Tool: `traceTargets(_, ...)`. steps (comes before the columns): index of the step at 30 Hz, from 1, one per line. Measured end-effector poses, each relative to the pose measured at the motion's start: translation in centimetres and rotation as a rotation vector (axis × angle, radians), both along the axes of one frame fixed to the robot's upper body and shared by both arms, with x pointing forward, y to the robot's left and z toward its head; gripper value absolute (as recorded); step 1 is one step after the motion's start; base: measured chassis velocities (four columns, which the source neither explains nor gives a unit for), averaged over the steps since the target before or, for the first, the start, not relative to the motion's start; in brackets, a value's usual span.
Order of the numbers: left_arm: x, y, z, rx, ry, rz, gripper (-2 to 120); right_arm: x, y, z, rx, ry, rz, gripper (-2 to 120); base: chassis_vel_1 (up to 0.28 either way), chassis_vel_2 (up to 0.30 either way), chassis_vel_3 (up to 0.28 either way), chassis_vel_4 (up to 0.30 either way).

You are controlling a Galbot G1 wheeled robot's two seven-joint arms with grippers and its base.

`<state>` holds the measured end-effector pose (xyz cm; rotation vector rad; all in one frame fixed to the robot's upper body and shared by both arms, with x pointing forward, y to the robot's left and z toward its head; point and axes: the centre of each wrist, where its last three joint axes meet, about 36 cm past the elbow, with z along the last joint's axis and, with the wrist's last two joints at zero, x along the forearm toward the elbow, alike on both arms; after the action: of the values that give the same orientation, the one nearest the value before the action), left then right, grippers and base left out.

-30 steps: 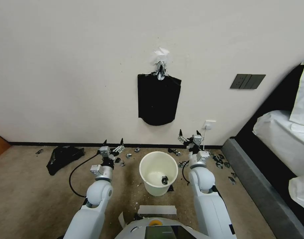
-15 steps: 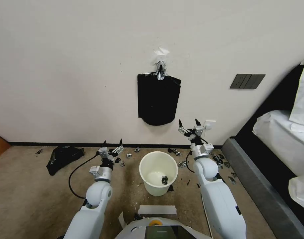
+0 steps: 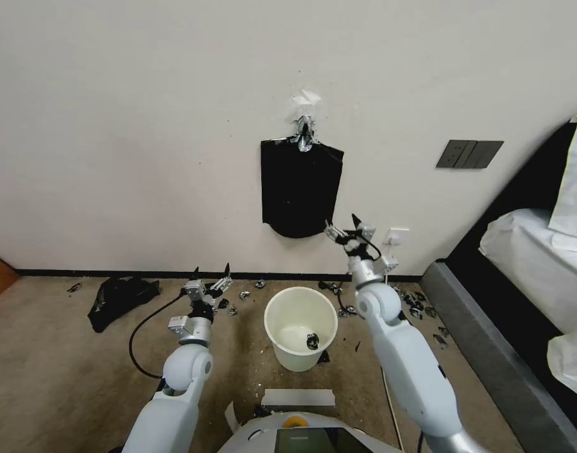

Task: Place a trash bag onto the trash bin.

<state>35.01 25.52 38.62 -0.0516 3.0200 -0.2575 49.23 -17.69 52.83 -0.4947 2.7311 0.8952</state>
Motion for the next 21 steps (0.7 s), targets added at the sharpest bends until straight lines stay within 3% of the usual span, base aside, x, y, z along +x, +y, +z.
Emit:
traceTargets(2, 0.0, 0.0, 0.0, -0.002, 0.0, 0.001, 100, 0.4, 0.2, 0.6, 0.033, 0.007, 0.02, 100, 0.0, 0.0, 0.0, 0.0)
traceTargets(5, -0.2, 0.0, -0.2, -0.004, 0.0, 0.007, 100, 2.2, 0.8, 3.1, 0.174, 0.061, 0.118, 100, 0.0, 0.0, 0.0, 0.0)
traceTargets(21, 0.5, 0.4, -0.7, 0.005, 0.002, 0.015, 100, 8.2, 1.9, 8.6, 0.445, 0.117, 0.306, 100, 0.0, 0.0, 0.0, 0.0)
